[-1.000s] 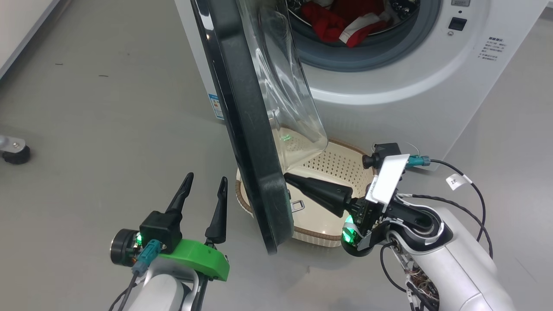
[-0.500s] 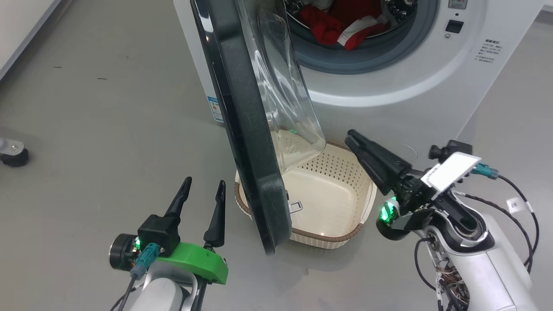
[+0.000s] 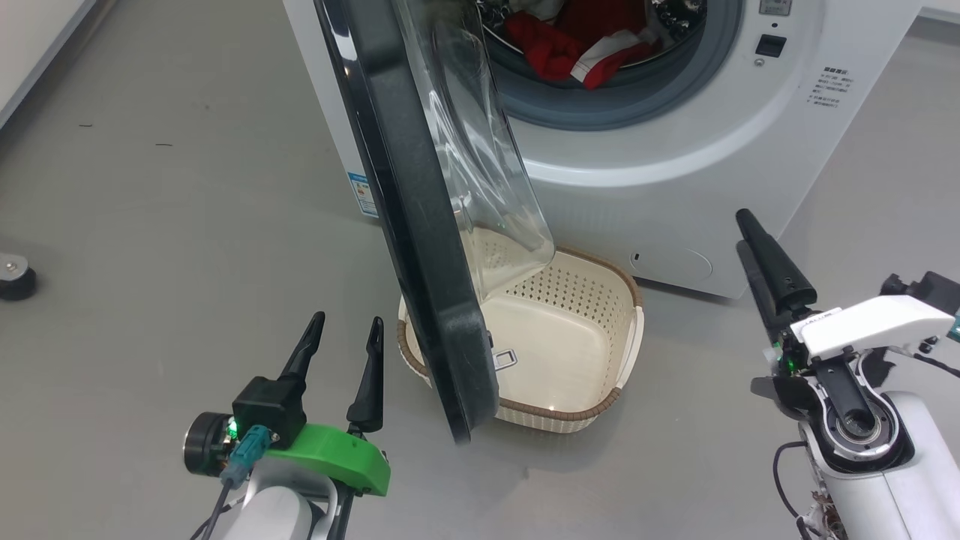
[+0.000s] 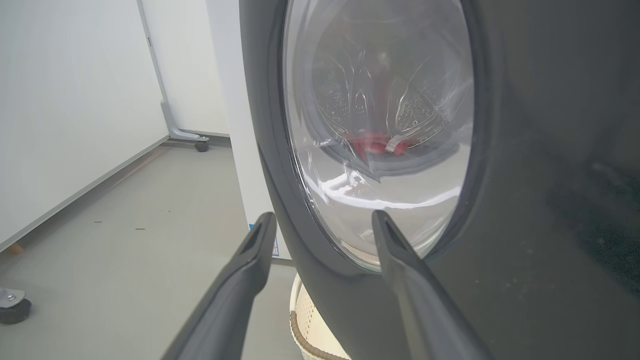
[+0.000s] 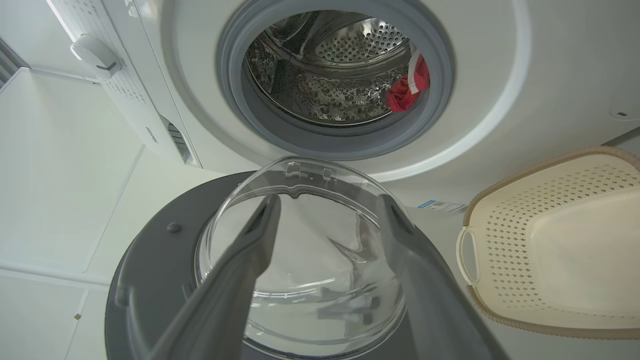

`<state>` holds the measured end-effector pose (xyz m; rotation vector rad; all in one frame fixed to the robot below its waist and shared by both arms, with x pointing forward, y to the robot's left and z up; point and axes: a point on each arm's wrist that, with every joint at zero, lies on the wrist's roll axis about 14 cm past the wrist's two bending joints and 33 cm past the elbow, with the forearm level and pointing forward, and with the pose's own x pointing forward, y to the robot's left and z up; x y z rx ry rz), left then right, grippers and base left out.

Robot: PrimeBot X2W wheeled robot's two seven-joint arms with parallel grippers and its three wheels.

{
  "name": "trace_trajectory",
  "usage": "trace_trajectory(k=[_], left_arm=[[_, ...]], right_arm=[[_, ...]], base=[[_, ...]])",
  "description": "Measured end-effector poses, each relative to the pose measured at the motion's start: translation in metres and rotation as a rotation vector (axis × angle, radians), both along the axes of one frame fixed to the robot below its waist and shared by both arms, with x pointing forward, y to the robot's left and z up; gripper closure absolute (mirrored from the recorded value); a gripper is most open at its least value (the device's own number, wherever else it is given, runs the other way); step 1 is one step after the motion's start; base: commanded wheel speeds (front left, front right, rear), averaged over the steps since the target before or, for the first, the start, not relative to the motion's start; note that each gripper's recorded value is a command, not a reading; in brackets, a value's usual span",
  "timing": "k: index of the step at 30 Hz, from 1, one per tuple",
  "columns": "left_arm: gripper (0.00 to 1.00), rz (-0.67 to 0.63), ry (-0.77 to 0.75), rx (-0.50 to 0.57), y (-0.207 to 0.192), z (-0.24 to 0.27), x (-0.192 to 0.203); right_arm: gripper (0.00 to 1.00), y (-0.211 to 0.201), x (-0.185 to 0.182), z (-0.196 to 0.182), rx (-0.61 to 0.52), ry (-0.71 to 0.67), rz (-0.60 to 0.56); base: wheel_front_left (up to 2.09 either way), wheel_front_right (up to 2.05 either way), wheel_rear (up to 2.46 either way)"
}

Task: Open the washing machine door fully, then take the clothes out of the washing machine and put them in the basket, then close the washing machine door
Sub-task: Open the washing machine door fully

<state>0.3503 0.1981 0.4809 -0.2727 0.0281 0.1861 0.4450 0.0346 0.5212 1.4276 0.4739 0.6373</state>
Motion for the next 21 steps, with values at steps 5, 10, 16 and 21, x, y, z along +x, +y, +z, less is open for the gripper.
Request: trace_trajectory(k=[5,10,16,21], left_arm=[[0.0,-0.002,-0.001,0.0,0.0,0.0,0.0],[0.0,-0.002,0.0,-0.001,-0.001,0.0,0.0],[0.0,0.002,0.0,-0.002,0.001,0.0,0.001],[0.0,-0.005,0.004,-0.004,-0.001,-0.002,0.002]], right_arm=[[0.0,-0.027,0.005,-0.011,-0.205,-0.113,-0.106],[0.0,-0.058,0.005,-0.027,-0.505,-0.289,-0.175],[0.0,-0.094,0.004,-0.037,-0.82,-0.528,-0.254],[0.0,-0.107,0.004,-0.045,-0.988,-0.591,-0.287]], base=[[0.0,0.0,0.0],[0.0,0.0,0.0],[0.0,0.0,0.0],[0.0,0.0,0.0]])
